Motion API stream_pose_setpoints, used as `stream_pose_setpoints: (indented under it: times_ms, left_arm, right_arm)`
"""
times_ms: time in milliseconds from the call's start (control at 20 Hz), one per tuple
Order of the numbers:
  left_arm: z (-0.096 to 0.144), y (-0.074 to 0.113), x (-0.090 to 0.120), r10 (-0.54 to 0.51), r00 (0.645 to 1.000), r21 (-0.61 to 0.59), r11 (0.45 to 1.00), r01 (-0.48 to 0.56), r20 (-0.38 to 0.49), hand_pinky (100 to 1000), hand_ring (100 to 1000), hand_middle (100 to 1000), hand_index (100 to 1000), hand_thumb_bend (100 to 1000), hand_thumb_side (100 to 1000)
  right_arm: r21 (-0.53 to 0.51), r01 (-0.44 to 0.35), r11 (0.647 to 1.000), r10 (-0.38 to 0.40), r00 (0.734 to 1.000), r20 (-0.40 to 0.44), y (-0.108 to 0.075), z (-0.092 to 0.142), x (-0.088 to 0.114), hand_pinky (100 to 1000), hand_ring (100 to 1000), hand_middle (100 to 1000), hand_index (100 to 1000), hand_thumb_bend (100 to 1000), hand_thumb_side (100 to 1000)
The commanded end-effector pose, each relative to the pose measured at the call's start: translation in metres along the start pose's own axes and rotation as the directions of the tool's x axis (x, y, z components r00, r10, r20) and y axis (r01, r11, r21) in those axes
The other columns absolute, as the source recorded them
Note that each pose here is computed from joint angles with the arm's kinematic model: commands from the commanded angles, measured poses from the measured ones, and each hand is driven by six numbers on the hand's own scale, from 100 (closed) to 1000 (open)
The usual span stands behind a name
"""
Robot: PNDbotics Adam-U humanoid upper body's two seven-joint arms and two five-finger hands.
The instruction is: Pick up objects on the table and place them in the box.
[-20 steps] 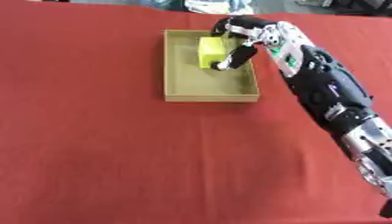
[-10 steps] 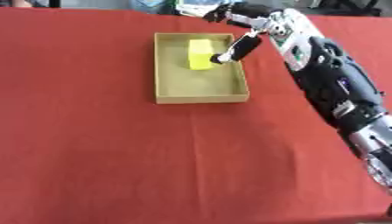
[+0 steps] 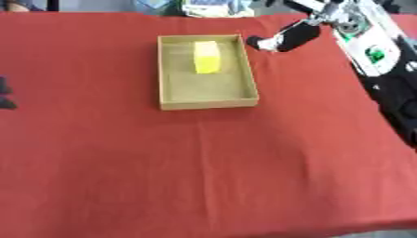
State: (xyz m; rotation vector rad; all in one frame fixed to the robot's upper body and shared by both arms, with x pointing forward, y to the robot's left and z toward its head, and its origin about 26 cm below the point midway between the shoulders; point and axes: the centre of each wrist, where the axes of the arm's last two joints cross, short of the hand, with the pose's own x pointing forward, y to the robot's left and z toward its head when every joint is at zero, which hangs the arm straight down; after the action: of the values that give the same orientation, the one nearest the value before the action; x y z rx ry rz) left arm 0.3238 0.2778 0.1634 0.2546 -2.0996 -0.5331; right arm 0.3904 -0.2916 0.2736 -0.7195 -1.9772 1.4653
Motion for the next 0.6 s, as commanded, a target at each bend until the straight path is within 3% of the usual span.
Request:
stream_pose_setpoints:
  times_ms: [50,100,150,200,600]
  left_arm:
    - [-0.001,0.008,0.003,-0.026,1.000,0.019,0.999,0.026,0.012,661,548,576,713,203,640]
    - [-0.001,0.008,0.003,-0.026,1.000,0.021,0.999,0.026,0.011,661,548,576,713,203,640]
    - [-0.001,0.008,0.003,-0.026,1.000,0.023,0.999,0.026,0.009,661,548,576,712,203,641]
    - [0.000,0.008,0.003,-0.024,1.000,0.026,0.999,0.024,0.008,661,548,576,712,203,641]
    - [0.002,0.009,0.002,-0.025,1.000,0.040,0.999,0.025,0.002,661,548,576,712,203,642]
  right_arm:
    - [-0.078,-0.002,0.997,0.006,0.999,0.046,-0.021,0.015,0.022,702,830,803,913,340,372]
    - [-0.088,0.014,0.996,-0.009,0.999,0.053,-0.018,0.020,0.027,701,829,803,913,339,373]
    - [-0.097,0.037,0.995,-0.031,0.998,0.057,-0.013,0.024,0.031,686,824,797,905,396,362]
    - [-0.108,0.069,0.992,-0.063,0.996,0.062,-0.007,0.028,0.035,682,822,795,903,328,382]
    - [-0.163,0.242,0.957,-0.230,0.969,0.088,0.033,0.056,0.059,648,805,776,886,304,375]
